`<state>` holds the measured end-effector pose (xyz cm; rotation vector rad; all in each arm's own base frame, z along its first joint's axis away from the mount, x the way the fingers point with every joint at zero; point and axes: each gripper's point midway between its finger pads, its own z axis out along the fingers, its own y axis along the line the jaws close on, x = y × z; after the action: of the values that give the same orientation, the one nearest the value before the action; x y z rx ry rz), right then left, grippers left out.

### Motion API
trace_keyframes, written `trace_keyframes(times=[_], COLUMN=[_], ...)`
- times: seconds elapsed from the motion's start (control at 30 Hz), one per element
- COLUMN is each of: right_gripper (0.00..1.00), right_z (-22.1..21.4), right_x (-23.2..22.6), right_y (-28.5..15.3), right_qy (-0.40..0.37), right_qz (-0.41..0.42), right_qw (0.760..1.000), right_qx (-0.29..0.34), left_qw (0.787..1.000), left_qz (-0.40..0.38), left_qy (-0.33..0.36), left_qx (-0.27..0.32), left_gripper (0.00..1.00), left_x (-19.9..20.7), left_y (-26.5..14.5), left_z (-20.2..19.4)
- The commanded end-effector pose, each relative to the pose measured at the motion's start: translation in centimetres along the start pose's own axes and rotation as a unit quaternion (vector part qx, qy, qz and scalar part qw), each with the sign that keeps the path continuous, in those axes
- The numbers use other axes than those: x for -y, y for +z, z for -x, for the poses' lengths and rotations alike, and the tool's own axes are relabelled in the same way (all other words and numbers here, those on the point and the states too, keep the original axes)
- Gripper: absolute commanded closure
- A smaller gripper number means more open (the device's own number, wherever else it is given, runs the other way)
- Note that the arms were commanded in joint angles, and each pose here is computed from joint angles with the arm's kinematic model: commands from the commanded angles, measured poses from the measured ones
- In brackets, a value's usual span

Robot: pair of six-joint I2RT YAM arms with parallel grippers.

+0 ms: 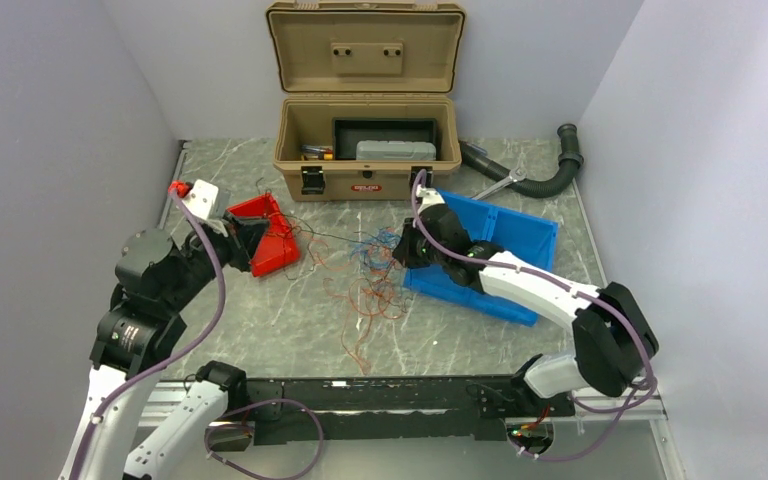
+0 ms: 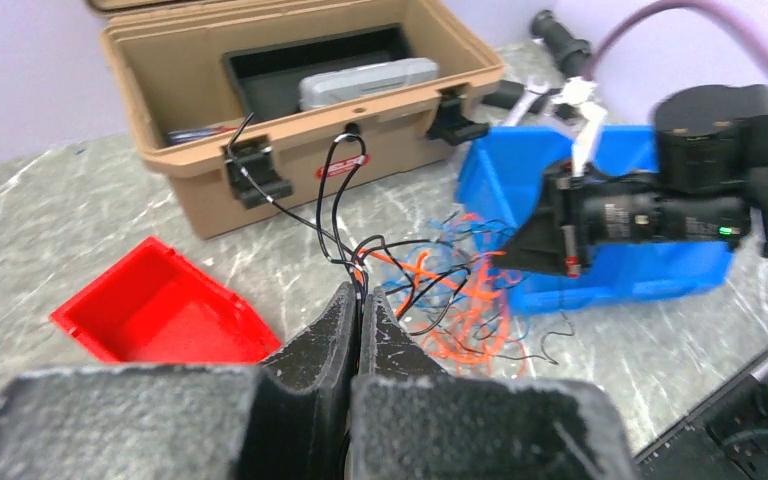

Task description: Untangle the cables

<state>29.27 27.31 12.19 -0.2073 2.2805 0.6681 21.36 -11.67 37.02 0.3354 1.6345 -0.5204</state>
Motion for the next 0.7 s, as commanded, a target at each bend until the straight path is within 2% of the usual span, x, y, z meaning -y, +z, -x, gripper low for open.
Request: trace_keyframes(times=[0.0,0.03,0.1,0.2,0.27,0.43,0.67], right_gripper=[0.92,0.91,0.79,0.35,0.25,0.22,0.25], right_z=[1.2,1.8,2.9,4.6,5.6,6.9,5.0], right_x=[3.8,3.7,2.8,0.9,-0.7,-3.5,-6.6], right_y=[-1.8,-2.2,-2.9,-4.6,-5.9,-8.4,-8.4], right_qy=[0.018,0.016,0.003,-0.016,-0.037,-0.076,-0.12], right_qz=[-0.09,-0.089,-0.07,-0.025,0.019,0.084,0.176], right_qw=[0.995,0.995,0.996,0.996,0.994,0.986,0.974], right_qx=[0.029,0.038,0.054,0.084,0.105,0.121,0.081], left_qw=[0.993,0.993,0.993,0.994,0.996,1.0,0.998], left_qz=[0.11,0.112,0.113,0.11,0.092,0.009,-0.053], left_qy=[-0.001,-0.005,-0.007,-0.009,-0.007,0.003,0.019], left_qx=[0.043,0.037,0.033,0.024,0.011,-0.009,0.0], left_gripper=[1.0,1.0,1.0,1.0,1.0,1.0,0.99], left_x=[-3.6,-3.7,-3.8,-3.8,-3.3,-0.8,1.3], left_y=[-0.9,-0.8,-0.8,-0.5,-0.1,1.0,0.9], left_z=[2.3,2.0,1.5,0.7,0.2,-0.9,-0.8])
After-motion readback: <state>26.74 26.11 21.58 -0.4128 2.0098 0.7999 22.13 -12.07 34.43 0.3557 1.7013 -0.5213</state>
